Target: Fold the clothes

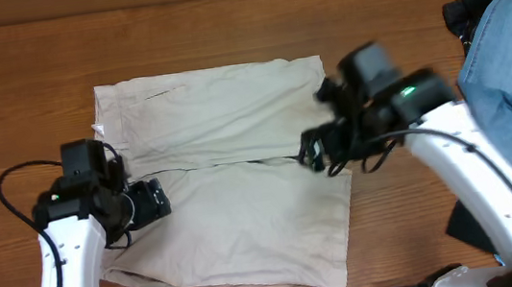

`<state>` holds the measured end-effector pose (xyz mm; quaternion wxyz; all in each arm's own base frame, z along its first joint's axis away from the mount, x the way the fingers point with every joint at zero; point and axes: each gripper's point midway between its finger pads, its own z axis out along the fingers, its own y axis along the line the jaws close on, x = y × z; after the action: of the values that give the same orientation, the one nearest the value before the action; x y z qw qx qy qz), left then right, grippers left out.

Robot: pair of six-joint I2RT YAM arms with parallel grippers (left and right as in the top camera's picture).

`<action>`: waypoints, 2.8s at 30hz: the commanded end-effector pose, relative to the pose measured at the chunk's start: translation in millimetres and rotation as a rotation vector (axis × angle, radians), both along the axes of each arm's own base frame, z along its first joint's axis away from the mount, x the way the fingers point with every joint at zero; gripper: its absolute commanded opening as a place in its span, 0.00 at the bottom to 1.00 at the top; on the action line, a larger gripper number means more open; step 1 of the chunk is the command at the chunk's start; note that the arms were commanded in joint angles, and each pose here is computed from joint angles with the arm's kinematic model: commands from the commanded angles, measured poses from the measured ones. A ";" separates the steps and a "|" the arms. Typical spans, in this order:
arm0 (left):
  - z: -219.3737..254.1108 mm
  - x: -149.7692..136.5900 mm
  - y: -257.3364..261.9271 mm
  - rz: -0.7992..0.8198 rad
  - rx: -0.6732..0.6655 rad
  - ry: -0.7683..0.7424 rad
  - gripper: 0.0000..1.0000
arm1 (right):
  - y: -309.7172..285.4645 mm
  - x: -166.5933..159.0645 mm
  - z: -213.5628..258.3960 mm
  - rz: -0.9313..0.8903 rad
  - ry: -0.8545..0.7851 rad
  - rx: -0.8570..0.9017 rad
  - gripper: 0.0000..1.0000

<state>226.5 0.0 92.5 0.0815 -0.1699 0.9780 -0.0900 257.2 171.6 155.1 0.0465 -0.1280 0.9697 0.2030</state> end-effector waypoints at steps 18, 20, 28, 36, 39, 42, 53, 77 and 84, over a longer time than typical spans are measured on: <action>-75.6 -28.4 -15.3 0.005 -0.065 0.034 0.67 | -14.3 -65.6 -130.6 0.004 0.341 -0.088 0.45; -79.2 -26.5 -14.9 0.025 -0.067 0.035 0.68 | -14.6 -66.5 -139.9 0.000 0.369 -0.100 0.45; -104.0 -21.0 -14.5 0.045 -0.078 0.091 0.71 | -14.1 -60.7 -163.0 -0.003 0.388 -0.115 0.45; -117.2 16.3 -20.2 0.030 -0.127 -0.017 0.74 | -42.3 -6.9 -176.0 -0.138 0.203 -0.195 0.43; -113.8 36.6 -19.1 0.023 -0.126 -0.100 0.77 | -50.4 16.7 -176.6 -0.187 0.131 -0.176 0.41; -108.1 52.5 -18.3 0.016 -0.125 -0.169 0.79 | -56.5 35.9 -175.5 -0.226 0.073 -0.154 0.41; -86.8 91.6 -15.3 0.011 -0.120 -0.327 0.82 | -65.7 72.7 -166.7 -0.276 -0.043 -0.122 0.41; -34.2 123.6 -23.8 -0.107 -0.155 -0.373 0.86 | -113.4 155.3 -88.4 -0.401 -0.257 -0.289 0.71; 3.4 76.9 -12.4 -0.111 -0.088 -0.143 1.00 | -116.4 131.1 -23.5 -0.372 -0.175 -0.317 0.82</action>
<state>296.9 -22.2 65.0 0.1060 -0.1316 0.9688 -0.1811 381.2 54.6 91.2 0.1093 0.0332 0.9932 0.0227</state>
